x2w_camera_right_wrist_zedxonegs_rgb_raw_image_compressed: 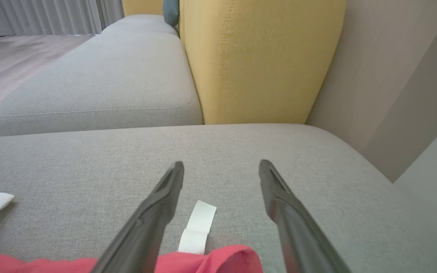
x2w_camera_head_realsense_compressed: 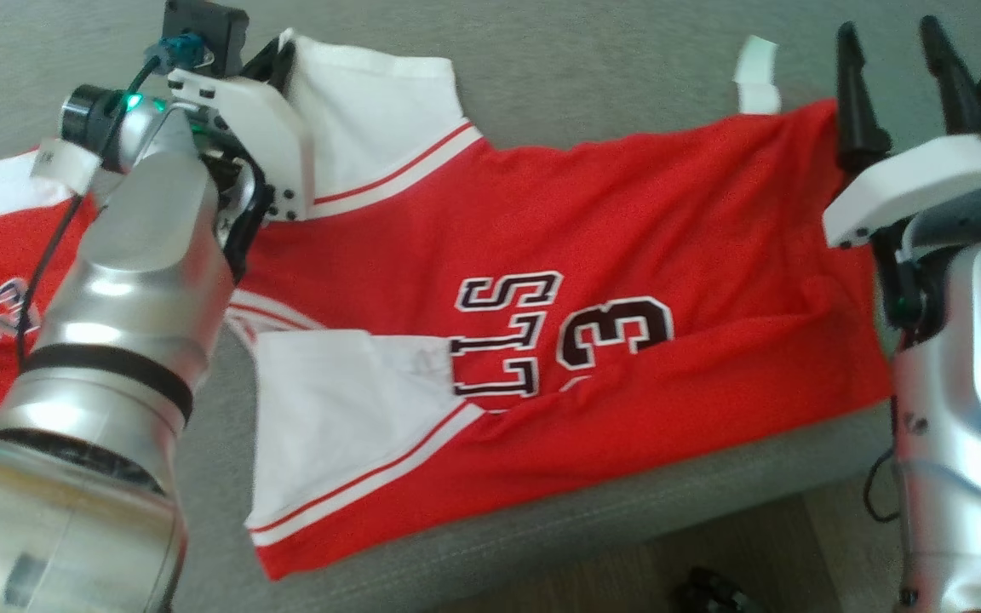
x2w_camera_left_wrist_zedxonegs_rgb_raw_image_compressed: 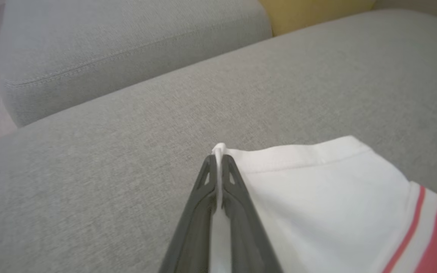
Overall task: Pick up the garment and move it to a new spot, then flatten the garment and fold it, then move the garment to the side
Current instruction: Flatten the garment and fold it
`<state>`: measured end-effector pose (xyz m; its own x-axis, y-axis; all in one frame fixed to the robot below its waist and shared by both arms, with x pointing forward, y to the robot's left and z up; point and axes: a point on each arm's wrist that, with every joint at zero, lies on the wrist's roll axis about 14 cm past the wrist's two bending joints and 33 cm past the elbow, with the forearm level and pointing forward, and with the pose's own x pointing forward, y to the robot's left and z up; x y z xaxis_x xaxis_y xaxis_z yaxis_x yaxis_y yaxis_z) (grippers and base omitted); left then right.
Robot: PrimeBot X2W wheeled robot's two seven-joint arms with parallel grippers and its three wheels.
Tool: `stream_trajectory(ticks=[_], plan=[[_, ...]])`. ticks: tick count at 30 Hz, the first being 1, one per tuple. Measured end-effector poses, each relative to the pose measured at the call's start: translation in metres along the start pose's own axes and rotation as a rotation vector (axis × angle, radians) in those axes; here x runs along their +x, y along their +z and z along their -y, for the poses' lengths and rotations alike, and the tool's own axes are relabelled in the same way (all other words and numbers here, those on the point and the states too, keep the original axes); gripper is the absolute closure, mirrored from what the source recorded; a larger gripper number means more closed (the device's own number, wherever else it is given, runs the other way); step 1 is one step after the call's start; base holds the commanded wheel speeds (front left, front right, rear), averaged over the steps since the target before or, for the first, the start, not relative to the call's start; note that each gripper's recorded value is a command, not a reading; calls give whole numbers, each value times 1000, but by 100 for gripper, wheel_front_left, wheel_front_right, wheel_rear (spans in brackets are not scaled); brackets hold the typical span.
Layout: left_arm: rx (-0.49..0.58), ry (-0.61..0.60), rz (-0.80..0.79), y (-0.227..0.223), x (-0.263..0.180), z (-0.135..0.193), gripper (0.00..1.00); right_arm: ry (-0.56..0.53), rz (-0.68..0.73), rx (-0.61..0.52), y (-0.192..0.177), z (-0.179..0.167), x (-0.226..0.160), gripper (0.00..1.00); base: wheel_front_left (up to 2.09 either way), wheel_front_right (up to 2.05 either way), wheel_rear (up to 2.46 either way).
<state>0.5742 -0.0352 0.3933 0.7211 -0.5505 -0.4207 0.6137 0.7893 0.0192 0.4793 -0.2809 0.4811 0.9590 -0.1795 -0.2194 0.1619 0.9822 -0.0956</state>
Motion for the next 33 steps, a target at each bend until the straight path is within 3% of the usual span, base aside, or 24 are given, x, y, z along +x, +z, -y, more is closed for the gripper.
stream_trajectory(ticks=[5,14,22,33], plan=[[-62,54,100,17,-19,-16,100,13,-71,6,-9,-9,16,0,0,0,0],[-75,88,171,32,-53,-24,100,99,-298,-47,-67,-38,14,0,0,0,0],[-64,76,191,40,-55,-20,100,41,-455,-157,-103,-4,2,0,0,0,0],[-68,68,195,40,-52,-19,100,-21,-472,-240,-99,23,13,0,0,0,0]])
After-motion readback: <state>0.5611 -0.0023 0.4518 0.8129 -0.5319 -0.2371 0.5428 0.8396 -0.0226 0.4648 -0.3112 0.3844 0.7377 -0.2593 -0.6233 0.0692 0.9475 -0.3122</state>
